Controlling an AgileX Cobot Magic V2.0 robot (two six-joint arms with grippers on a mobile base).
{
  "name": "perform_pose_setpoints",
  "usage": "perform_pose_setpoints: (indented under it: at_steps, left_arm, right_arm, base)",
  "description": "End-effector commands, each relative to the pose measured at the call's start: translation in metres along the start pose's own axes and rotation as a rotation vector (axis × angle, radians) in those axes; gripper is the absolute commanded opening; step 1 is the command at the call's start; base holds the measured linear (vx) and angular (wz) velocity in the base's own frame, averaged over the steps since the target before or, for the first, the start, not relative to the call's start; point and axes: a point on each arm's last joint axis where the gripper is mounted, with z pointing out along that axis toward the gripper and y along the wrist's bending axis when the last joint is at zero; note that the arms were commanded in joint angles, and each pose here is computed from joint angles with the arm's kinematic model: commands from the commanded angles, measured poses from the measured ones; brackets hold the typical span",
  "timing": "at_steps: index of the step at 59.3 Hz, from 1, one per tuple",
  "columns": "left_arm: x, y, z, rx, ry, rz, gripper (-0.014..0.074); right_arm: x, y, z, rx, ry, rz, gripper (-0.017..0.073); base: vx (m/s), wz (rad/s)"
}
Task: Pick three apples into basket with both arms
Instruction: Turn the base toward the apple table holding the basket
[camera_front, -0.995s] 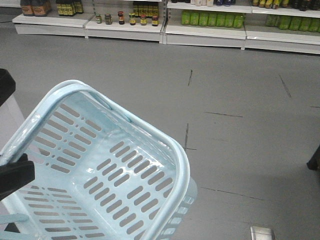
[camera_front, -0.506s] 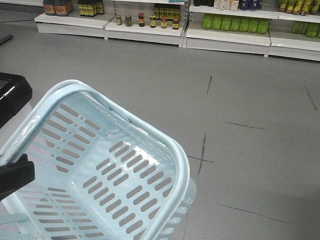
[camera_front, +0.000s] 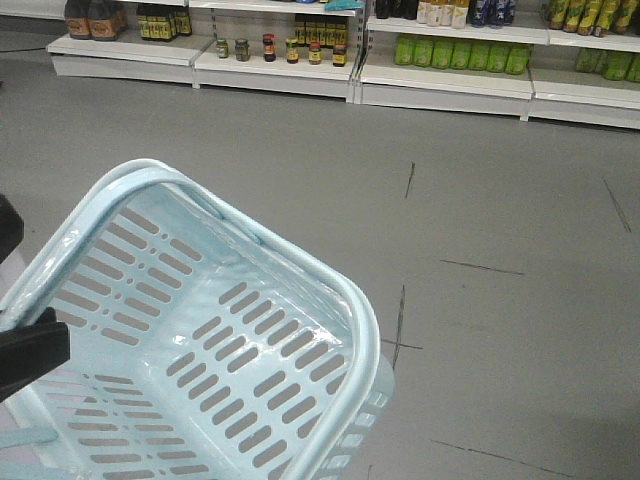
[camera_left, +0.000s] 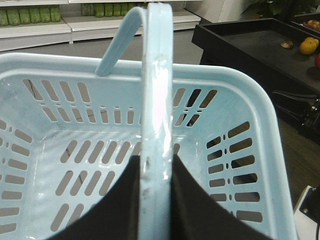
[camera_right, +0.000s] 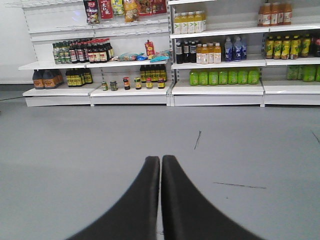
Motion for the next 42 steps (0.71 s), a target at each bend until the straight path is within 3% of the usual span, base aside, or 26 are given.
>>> perform_pose_setpoints:
  at_steps: [1, 42]
  left_arm:
    - [-0.0161, -0.0013, -0.0046, -0.009, -0.116, -0.027, -0.0006]
    - [-0.0161, -0.0013, -0.0046, -0.009, -0.116, -0.027, -0.0006]
  right_arm:
    - [-0.0047, 0.0006, 0.0010, -0.003, -0.060, -0.024, -0.0005]
    - [-0.0047, 0.0006, 0.0010, -0.003, -0.060, -0.024, -0.0005]
  base:
    - [0.21, -0.11]
    - [0.22, -0.13]
